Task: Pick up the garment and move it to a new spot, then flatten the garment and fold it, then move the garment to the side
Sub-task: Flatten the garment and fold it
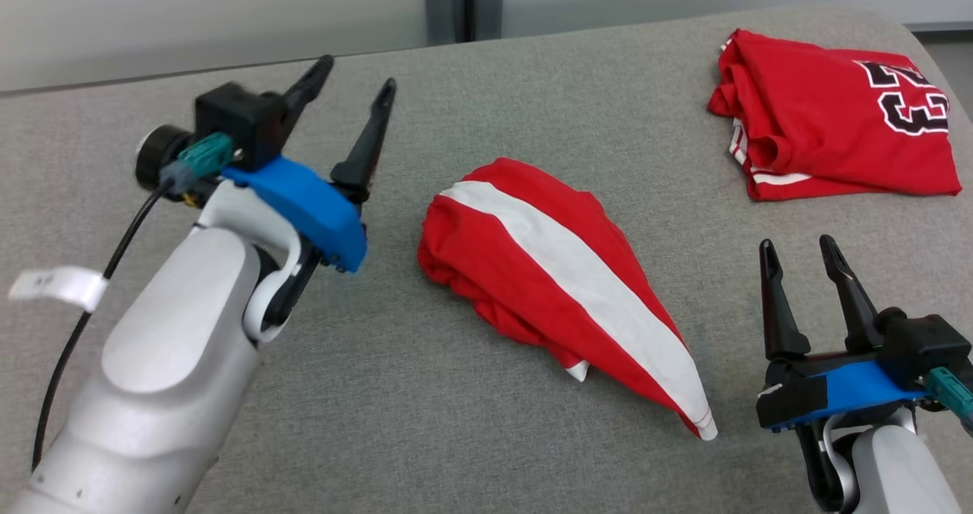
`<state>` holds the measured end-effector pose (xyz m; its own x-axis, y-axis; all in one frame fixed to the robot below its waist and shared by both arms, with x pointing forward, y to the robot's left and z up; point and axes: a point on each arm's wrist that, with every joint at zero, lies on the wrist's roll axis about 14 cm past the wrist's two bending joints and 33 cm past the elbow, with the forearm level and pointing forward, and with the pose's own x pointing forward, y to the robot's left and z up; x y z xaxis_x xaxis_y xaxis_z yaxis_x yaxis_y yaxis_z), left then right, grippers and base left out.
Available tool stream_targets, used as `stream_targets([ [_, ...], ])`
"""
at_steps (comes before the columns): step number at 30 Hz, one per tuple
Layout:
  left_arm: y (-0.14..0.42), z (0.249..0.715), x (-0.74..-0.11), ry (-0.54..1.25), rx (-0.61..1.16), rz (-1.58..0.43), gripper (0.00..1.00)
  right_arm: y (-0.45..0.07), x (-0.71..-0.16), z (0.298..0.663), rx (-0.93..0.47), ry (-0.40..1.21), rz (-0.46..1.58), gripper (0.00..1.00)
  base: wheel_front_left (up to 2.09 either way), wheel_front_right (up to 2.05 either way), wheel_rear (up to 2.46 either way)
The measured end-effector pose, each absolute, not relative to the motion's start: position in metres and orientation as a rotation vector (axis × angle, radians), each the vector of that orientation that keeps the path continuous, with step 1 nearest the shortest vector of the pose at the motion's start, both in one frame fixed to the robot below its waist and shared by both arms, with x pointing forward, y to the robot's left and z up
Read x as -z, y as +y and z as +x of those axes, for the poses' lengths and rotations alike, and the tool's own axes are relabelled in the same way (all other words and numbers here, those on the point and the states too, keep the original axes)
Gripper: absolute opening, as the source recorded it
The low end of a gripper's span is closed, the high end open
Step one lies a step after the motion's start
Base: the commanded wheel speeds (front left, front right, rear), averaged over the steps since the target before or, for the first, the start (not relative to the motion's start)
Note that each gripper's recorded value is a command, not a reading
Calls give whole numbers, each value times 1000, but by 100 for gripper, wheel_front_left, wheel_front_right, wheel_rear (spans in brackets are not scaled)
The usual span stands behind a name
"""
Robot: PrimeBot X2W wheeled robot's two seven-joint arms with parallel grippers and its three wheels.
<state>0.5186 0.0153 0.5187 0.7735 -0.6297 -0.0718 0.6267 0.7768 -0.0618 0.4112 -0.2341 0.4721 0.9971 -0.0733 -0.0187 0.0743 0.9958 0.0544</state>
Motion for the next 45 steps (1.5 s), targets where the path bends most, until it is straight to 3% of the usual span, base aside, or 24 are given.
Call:
stream_targets([
  [8, -21, 524, -480, 298, 774, -53, 100, -248, -465, 412, 108, 37, 37, 100, 0, 0, 0],
  [17, -34, 496, -410, 611, 824, 2, 100, -259, -459, 407, 136, 55, 23, 100, 0, 0, 0],
  [32, -38, 460, -358, 798, 865, 88, 100, -267, -462, 402, 152, 54, 10, 100, 0, 0, 0],
  [33, -39, 460, -358, 796, 865, 85, 88, -268, -463, 401, 154, 53, 10, 100, 0, 0, 0],
  [34, -40, 459, -358, 796, 869, 87, 44, -269, -464, 401, 157, 51, 9, 100, 0, 0, 0],
  [35, -42, 459, -359, 788, 875, 94, 6, -270, -465, 400, 160, 48, 9, 100, 0, 0, 0],
  [36, -42, 458, -359, 784, 876, 93, 0, -271, -465, 400, 162, 47, 9, 100, 0, 0, 0],
  [45, -24, 498, -404, 523, 796, 109, 0, -263, -477, 401, 141, 12, 18, 100, 0, 0, 0],
])
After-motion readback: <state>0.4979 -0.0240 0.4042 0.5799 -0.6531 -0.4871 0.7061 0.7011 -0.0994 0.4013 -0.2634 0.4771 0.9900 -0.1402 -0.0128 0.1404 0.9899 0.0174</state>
